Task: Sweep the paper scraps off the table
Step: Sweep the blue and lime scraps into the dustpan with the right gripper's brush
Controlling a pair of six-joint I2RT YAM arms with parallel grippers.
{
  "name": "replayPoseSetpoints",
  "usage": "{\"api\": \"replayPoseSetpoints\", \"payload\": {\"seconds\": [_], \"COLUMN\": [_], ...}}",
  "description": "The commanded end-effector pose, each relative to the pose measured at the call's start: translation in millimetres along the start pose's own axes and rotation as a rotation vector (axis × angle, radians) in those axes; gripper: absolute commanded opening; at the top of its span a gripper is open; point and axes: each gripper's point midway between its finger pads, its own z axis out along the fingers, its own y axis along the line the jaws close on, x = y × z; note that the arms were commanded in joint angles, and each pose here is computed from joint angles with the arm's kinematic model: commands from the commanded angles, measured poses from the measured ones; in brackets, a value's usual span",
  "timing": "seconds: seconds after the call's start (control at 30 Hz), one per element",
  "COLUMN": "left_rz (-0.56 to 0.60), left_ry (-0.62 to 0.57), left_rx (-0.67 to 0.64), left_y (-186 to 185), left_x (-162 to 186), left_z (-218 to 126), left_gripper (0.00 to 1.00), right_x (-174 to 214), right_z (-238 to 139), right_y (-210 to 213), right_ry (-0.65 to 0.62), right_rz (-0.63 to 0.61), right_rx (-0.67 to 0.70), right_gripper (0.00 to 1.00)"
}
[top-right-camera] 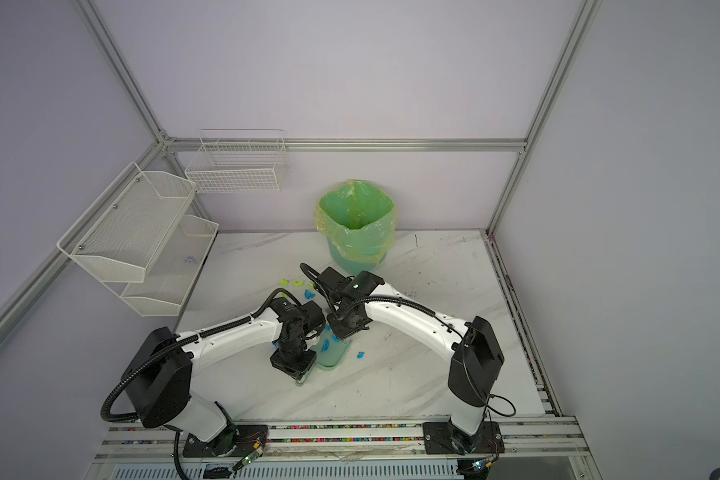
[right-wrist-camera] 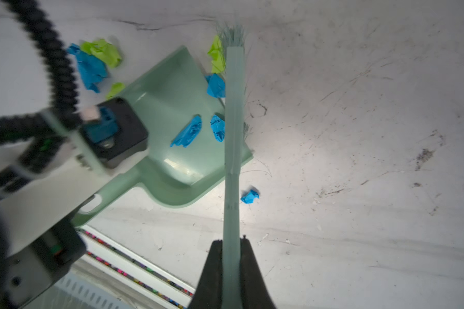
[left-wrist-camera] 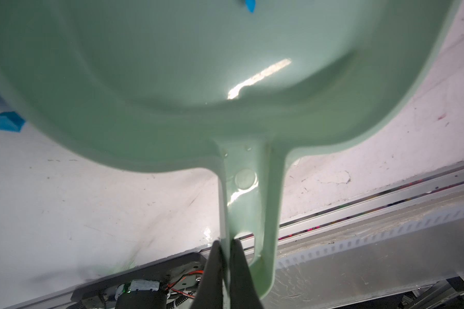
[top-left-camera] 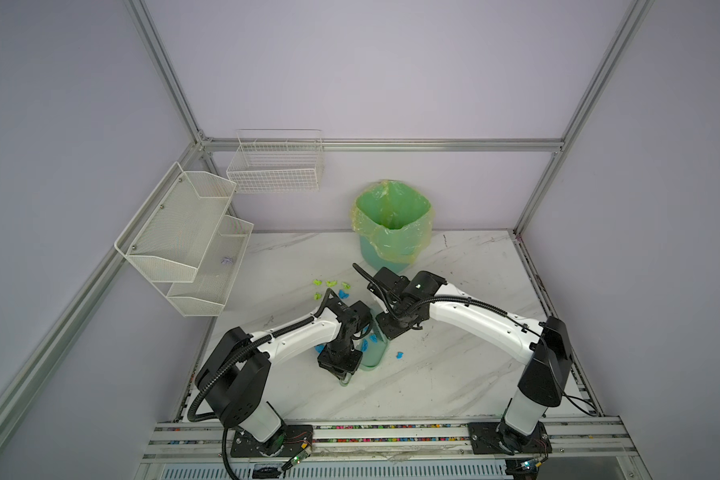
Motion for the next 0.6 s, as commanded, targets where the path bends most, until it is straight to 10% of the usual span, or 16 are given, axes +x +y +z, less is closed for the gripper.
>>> {"api": "replayPoseSetpoints", "payload": {"seconds": [0.0,0.57], "left_rz": [0.009,-0.022], "left_ry": [0.021,0.031], "left_rx": [0.019,0.033], "left_y": [0.3,5.6], "left_x": [2.4,3.0], "left_z": [6.0,15.1], "left_gripper": [0.0,0.0], "right_x": [-3.0,-87.6], "right_z": [-30.5,-7.8], "right_y": [23.5,-19.2], "right_ry": [-0.065,-0.167], "right_rz": [0.018,-0.002], "right_rx": [-0.145,0.12], "right_gripper": [0.0,0.0]}}
